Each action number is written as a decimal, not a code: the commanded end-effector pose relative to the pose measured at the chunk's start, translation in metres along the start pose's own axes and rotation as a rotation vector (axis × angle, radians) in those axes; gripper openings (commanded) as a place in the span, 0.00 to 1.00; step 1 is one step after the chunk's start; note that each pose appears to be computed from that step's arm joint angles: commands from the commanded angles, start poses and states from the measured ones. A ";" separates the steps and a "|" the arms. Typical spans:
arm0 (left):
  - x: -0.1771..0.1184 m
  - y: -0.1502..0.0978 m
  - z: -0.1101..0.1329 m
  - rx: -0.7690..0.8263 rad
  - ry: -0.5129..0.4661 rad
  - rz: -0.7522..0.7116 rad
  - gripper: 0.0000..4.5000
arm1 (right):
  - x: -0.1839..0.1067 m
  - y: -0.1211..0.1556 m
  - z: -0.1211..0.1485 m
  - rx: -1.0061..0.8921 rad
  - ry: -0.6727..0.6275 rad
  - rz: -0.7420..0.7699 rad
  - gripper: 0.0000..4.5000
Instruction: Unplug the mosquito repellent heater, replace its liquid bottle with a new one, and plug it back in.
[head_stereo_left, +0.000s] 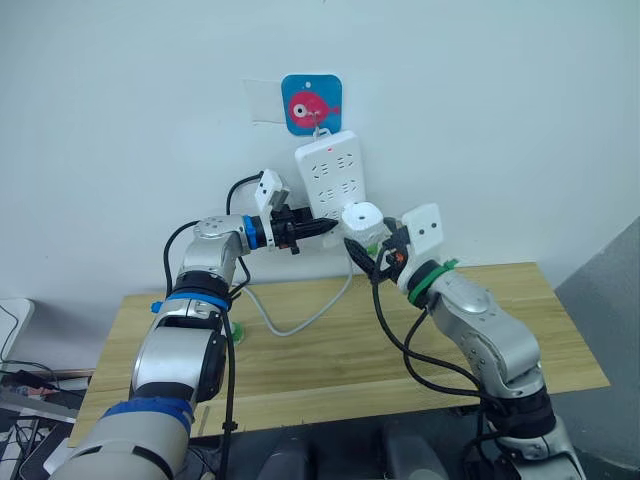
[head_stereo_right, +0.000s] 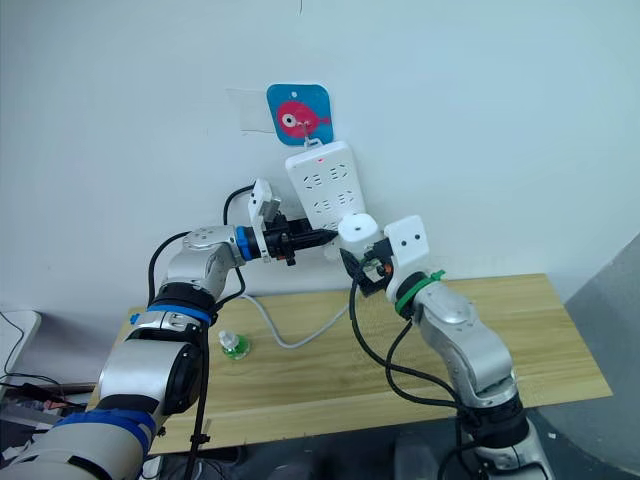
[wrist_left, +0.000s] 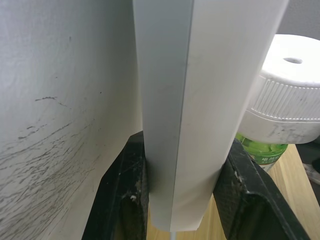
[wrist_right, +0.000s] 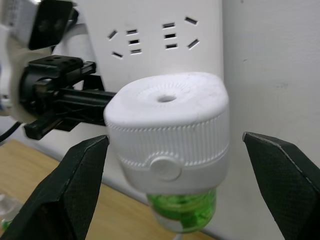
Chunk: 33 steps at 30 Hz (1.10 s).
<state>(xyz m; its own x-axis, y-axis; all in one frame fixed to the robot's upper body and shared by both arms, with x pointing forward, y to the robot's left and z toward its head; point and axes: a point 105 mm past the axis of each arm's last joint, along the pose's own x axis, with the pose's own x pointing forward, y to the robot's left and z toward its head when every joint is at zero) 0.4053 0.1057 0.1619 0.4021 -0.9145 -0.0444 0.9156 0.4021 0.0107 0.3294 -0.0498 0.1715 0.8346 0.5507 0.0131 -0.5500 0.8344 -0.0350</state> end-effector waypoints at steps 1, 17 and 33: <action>0.000 0.003 0.021 0.059 -0.051 0.020 0.29 | 0.008 0.001 0.015 -0.022 -0.059 -0.008 1.00; 0.000 0.015 0.020 0.090 -0.052 0.119 0.29 | 0.006 -0.001 0.023 -0.055 -0.086 -0.019 0.67; -0.015 0.023 0.016 0.078 -0.055 0.171 0.45 | -0.026 -0.013 0.030 0.032 -0.108 -0.052 0.67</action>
<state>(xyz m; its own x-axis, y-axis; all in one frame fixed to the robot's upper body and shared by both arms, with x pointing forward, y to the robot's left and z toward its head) 0.4139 0.1081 0.1614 0.4771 -0.8783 -0.0305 0.8777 0.4744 0.0683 0.3213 -0.0676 0.1823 0.8619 0.5058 0.0373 -0.5054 0.8627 -0.0199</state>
